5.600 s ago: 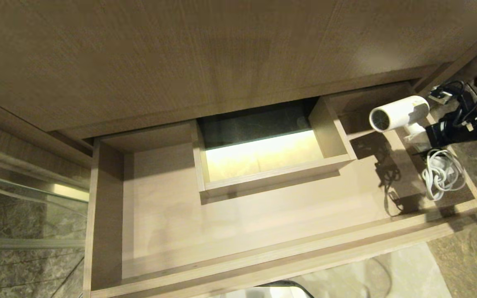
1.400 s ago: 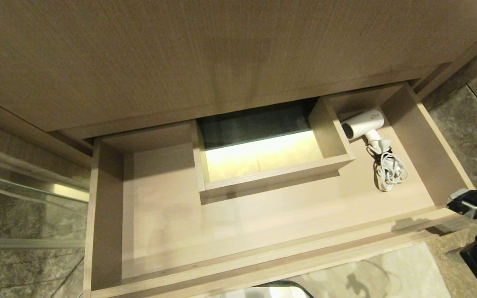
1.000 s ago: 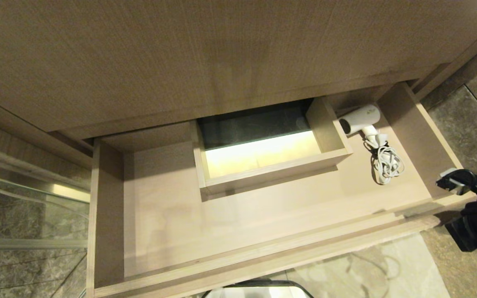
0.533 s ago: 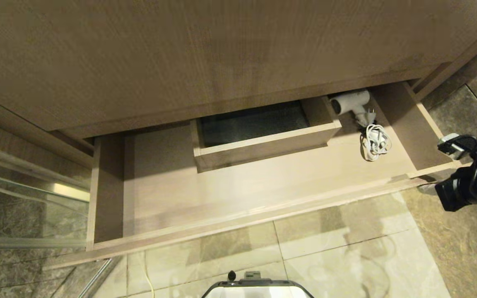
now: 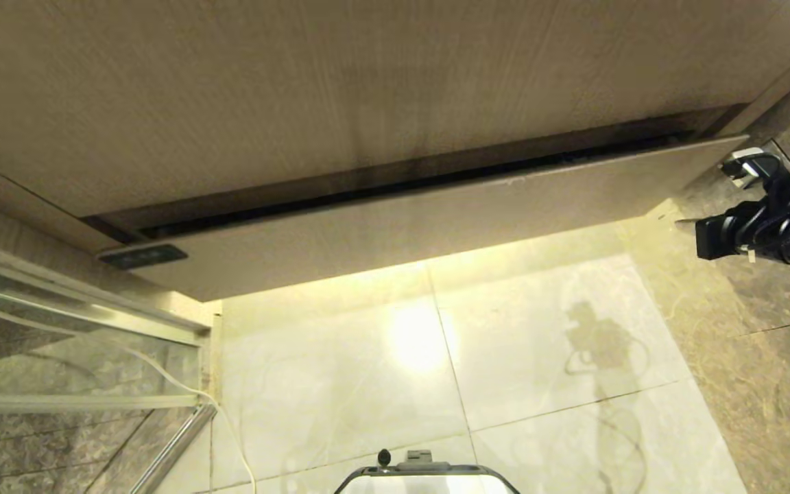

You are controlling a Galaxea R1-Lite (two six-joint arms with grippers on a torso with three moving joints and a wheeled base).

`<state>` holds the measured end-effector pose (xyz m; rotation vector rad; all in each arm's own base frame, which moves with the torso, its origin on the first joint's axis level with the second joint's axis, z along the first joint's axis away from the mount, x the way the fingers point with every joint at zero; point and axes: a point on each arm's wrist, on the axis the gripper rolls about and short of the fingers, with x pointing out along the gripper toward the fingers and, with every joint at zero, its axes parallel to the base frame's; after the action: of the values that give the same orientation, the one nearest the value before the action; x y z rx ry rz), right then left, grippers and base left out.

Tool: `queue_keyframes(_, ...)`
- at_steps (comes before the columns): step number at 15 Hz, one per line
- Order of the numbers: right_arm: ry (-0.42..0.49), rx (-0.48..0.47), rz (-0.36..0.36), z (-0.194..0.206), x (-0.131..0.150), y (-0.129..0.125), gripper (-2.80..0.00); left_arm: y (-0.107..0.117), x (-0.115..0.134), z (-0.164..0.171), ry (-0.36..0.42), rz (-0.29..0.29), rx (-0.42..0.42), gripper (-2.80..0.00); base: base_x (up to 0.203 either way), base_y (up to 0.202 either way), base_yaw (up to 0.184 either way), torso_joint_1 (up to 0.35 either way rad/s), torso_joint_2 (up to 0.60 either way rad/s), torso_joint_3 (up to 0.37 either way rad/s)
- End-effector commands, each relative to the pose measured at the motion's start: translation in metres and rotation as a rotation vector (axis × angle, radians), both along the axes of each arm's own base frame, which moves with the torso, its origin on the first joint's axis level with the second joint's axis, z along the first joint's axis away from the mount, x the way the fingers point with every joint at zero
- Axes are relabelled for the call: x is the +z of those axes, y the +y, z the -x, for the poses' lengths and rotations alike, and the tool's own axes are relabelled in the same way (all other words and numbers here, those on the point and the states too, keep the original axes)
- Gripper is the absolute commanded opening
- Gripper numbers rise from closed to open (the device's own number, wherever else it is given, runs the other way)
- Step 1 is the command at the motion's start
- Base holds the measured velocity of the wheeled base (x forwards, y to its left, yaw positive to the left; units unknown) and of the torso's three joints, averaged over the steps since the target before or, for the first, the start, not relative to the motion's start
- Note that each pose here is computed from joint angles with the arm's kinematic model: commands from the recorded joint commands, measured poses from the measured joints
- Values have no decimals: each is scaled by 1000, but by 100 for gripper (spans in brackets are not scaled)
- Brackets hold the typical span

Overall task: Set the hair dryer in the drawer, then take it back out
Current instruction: Close the drawer

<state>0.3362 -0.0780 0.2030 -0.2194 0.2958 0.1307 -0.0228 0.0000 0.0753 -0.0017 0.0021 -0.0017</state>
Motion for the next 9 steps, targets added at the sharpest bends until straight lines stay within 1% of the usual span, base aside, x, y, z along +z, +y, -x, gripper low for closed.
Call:
queue_keyframes(1,10,1,-2,13,5,3,-280,0,0,0,1,0,0,-280,0,0,0,0,0,0)
queue_keyframes(2,25,1,-7,17,4,4,-280,0,0,0,-1,0,0,-280,0,0,0,0,0,0)
queue_keyframes(4,33,2,-8,41,13,10,-280,0,0,0,-1,0,0,-280,0,0,0,0,0,0)
queue_keyframes(5,48,1,-11,50,14,12,-280,0,0,0,-2,0,0,-280,0,0,0,0,0,0)
queue_keyframes(9,35,-13,0,103,30,27,-280,0,0,0,1,0,0,-280,0,0,0,0,0,0)
